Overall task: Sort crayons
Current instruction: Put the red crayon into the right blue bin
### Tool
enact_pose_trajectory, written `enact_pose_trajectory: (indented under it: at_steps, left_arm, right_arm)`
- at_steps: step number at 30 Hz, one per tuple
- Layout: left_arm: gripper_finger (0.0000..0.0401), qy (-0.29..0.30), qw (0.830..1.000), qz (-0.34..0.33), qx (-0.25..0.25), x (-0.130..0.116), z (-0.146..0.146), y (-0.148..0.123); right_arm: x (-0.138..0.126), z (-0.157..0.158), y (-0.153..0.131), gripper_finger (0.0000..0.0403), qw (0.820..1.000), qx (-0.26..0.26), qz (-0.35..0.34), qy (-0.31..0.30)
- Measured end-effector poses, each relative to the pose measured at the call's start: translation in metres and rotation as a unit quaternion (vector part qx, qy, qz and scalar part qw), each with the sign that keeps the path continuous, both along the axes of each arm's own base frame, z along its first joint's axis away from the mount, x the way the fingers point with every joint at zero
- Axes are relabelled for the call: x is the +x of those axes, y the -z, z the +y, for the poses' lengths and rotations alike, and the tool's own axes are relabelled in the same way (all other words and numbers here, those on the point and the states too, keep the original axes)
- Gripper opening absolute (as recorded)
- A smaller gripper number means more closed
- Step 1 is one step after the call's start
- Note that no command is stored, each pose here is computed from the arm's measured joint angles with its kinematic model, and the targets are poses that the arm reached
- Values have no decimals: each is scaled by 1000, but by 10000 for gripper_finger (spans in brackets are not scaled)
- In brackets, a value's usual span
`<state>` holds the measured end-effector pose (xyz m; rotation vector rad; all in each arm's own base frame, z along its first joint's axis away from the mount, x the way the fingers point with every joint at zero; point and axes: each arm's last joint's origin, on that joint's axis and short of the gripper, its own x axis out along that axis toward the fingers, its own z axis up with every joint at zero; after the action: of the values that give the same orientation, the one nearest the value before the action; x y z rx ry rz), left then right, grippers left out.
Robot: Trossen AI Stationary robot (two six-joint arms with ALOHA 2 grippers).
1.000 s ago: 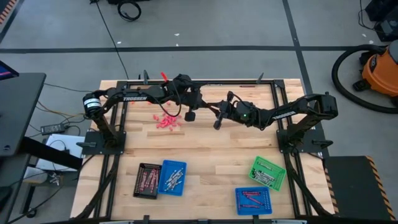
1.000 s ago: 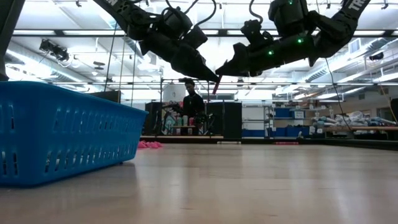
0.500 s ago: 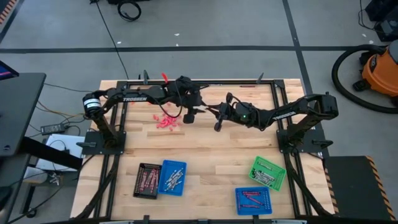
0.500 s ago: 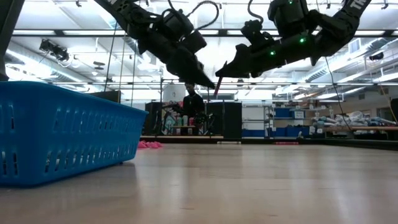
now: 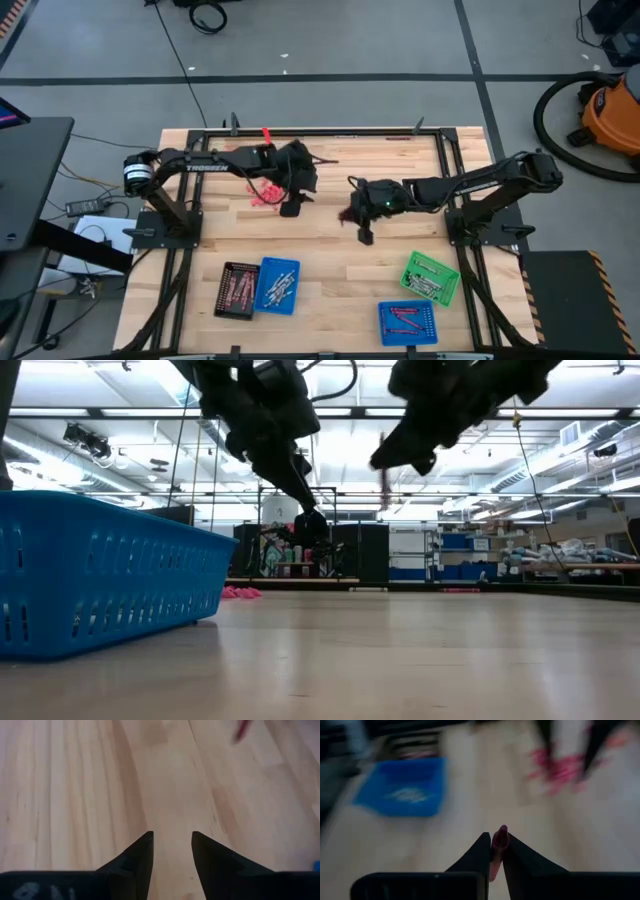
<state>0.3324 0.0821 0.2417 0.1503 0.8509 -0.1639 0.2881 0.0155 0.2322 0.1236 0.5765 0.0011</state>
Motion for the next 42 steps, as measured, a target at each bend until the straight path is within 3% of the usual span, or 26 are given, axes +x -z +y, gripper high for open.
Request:
enact_pose_trajectory:
  at_steps: [4, 7, 17, 28, 36, 42]
  left_arm:
    - [141, 8, 999, 34, 9, -3, -19, 0]
    - [141, 5, 998, 63, 5, -6, -29, 3]
    - [141, -7, 996, 84, -10, -8, -33, 5]
    - [141, -34, 997, 67, 12, -5, -30, 3]
    - [141, -55, 998, 18, 3, 3, -29, -2]
    - [141, -68, 998, 4, -2, 5, -28, -4]
  right_arm:
    - [-12, 21, -4, 43, 993, 92, 42, -53]
    - [-21, 37, -3, 43, 979, 170, 91, -67]
    - [-48, 102, 9, 43, 903, 329, 258, -93]
    - [-70, 161, 48, 46, 844, 328, 410, -108]
    - [-72, 172, 78, 52, 827, 297, 467, -97]
    - [-71, 174, 84, 83, 820, 293, 480, -106]
